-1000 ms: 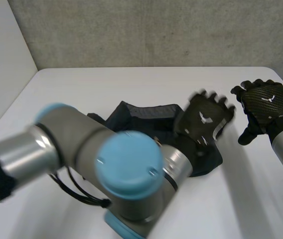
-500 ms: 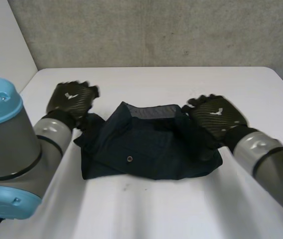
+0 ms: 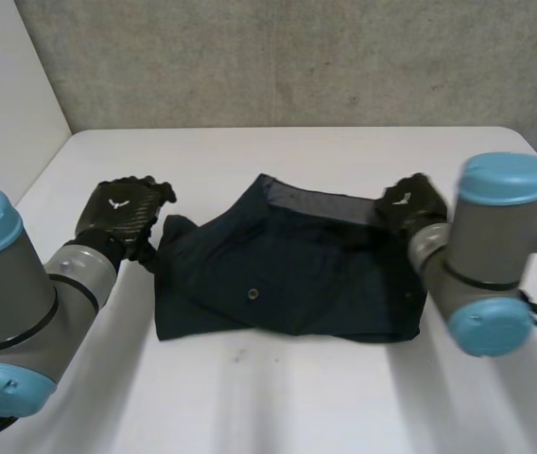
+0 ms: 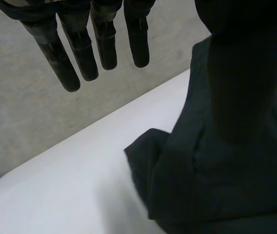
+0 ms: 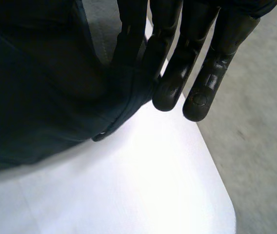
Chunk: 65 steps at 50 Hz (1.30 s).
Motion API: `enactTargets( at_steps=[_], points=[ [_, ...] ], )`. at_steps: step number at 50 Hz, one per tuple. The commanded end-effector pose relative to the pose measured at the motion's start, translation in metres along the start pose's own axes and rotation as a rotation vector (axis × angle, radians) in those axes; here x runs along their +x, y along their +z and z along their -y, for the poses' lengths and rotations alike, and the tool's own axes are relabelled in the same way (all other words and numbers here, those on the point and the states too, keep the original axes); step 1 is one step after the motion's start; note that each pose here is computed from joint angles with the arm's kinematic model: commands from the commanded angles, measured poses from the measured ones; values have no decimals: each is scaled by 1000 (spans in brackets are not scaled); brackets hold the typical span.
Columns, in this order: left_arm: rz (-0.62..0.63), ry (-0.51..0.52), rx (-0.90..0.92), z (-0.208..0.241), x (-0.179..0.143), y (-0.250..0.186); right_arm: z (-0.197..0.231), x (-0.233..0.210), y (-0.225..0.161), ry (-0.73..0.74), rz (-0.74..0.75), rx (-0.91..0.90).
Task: Fold the shorts.
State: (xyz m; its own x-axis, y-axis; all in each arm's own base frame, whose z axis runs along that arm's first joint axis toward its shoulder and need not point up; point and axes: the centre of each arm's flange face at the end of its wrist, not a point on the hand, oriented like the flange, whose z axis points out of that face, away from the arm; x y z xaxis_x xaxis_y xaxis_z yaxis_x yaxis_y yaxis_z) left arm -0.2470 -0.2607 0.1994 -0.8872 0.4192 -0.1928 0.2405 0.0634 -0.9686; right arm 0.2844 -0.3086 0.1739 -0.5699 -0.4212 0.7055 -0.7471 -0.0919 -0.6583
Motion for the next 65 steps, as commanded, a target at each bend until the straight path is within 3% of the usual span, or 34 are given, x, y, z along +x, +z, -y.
enactTargets(
  at_steps=[1, 4, 10, 15, 20, 30, 39, 46, 50, 58, 65],
  points=[
    [-93, 10, -19, -12, 11, 9, -25, 41, -34, 49, -42, -55],
    [-96, 10, -38, -21, 12, 18, -44, 48, -36, 45, -45, -133],
    [-101, 10, -63, -34, 14, 34, -41, 59, -45, 51, -31, -158],
    [-98, 10, -56, -38, 14, 45, 13, 81, -60, 133, -132, 39],
    [-85, 11, -45, -41, 13, 55, 74, 87, -65, 276, -112, 248],
    [-55, 2, -55, -40, -1, 47, 123, 3, -10, 443, 296, 379],
    [-3, -11, 21, -15, -20, 36, 91, -45, 53, 577, 391, 267],
    [9, -5, 77, -7, -21, 33, 75, -62, 63, 579, 416, 205],
    [9, -5, 75, -8, -21, 33, 74, -62, 59, 580, 430, 177],
    [9, -2, 77, -8, -22, 36, 112, -21, 21, 570, 425, 238],
    [-10, 5, 96, -4, -19, 40, 141, 23, -42, 379, 366, 335]
  ],
)
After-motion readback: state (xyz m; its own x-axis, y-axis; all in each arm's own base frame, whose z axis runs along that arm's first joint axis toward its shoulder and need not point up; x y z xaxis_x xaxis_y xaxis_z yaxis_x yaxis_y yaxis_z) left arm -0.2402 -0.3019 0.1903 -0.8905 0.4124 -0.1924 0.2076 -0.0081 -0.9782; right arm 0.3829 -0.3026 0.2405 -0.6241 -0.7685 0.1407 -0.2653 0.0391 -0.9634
